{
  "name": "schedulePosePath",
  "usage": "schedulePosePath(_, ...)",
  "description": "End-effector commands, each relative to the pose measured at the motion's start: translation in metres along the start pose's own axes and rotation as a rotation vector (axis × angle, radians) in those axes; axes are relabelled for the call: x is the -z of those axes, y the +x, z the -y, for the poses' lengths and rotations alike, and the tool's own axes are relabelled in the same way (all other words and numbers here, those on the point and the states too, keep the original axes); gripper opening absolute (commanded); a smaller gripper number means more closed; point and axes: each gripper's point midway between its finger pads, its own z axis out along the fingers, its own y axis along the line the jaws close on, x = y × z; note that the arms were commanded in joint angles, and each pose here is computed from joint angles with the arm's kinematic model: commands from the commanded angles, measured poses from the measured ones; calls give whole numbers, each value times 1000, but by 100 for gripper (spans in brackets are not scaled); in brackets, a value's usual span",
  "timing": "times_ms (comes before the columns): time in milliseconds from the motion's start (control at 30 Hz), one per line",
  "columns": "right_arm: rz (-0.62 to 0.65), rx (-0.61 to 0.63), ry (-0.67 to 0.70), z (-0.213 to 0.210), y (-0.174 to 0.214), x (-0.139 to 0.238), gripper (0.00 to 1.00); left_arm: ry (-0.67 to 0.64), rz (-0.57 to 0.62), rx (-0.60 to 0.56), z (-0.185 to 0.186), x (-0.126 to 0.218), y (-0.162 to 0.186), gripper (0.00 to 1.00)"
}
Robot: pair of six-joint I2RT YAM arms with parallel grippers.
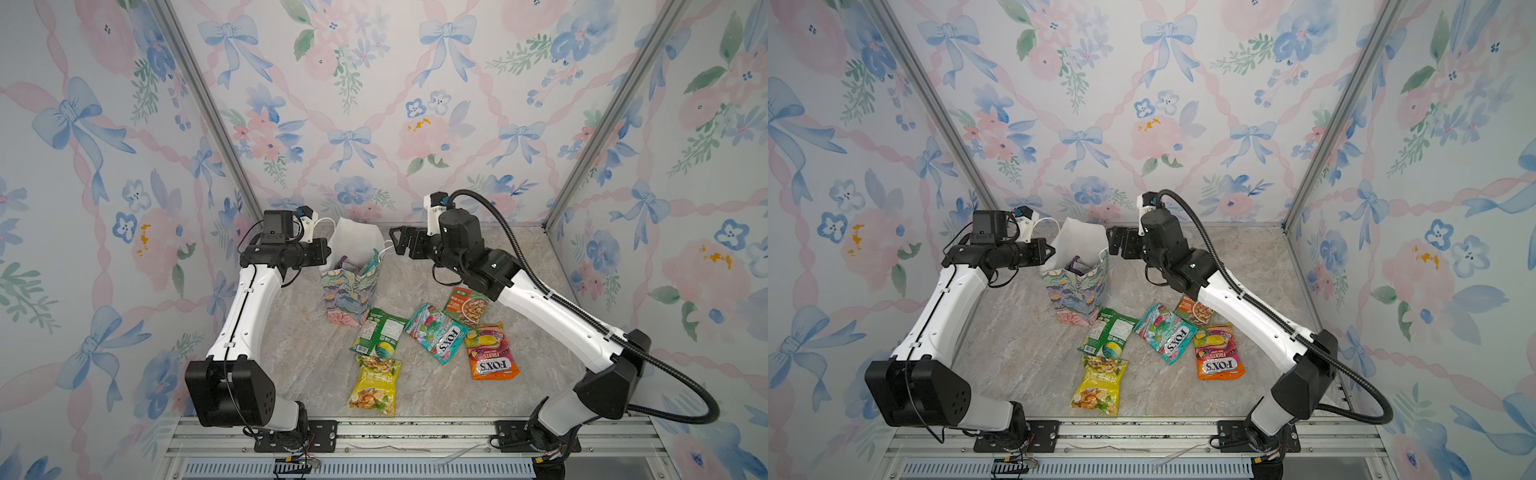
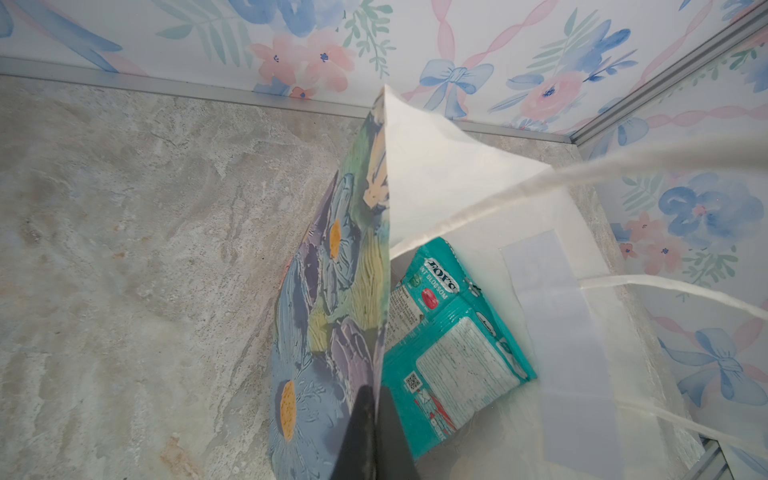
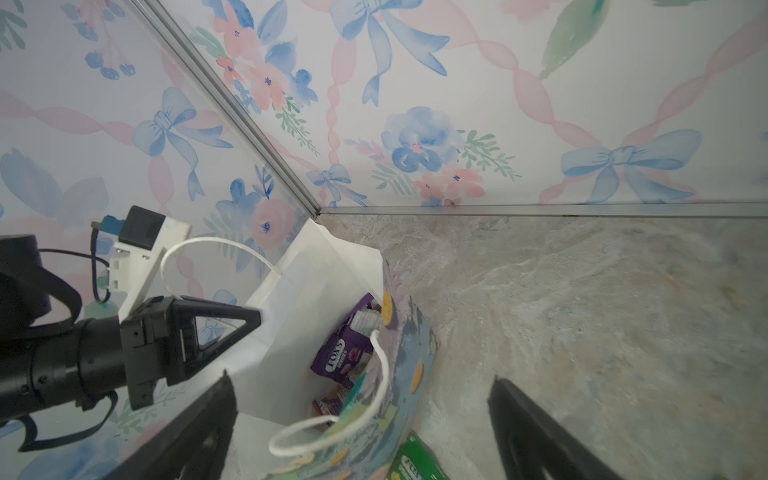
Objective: Place the snacks into the paper bag
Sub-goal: 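Move the right gripper back to the snack pile toward the green chip bag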
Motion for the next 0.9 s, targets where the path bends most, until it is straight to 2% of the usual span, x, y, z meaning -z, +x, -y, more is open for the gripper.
schedulePosePath(0,-143,48,102,43,54,13,97,10,10,-15,2,5,-1,0)
schedulePosePath(200,-393,-56,200,111,135,32,99,11,3,-12,1,2,0,0)
schedulePosePath(367,-531,-180,270,154,195,44,98,2,0,-9,-1,2,2,0)
schedulePosePath(467,-579,-293,285,169,225,48,95,1,-3,-6,-2,1,2,0)
schedulePosePath(600,-617,-383,296,180,255,52,91,0,-7,-4,-2,-1,3,0)
schedulePosePath(867,-607,-502,343,198,284,54,85,-2,-6,-4,-3,-1,2,0)
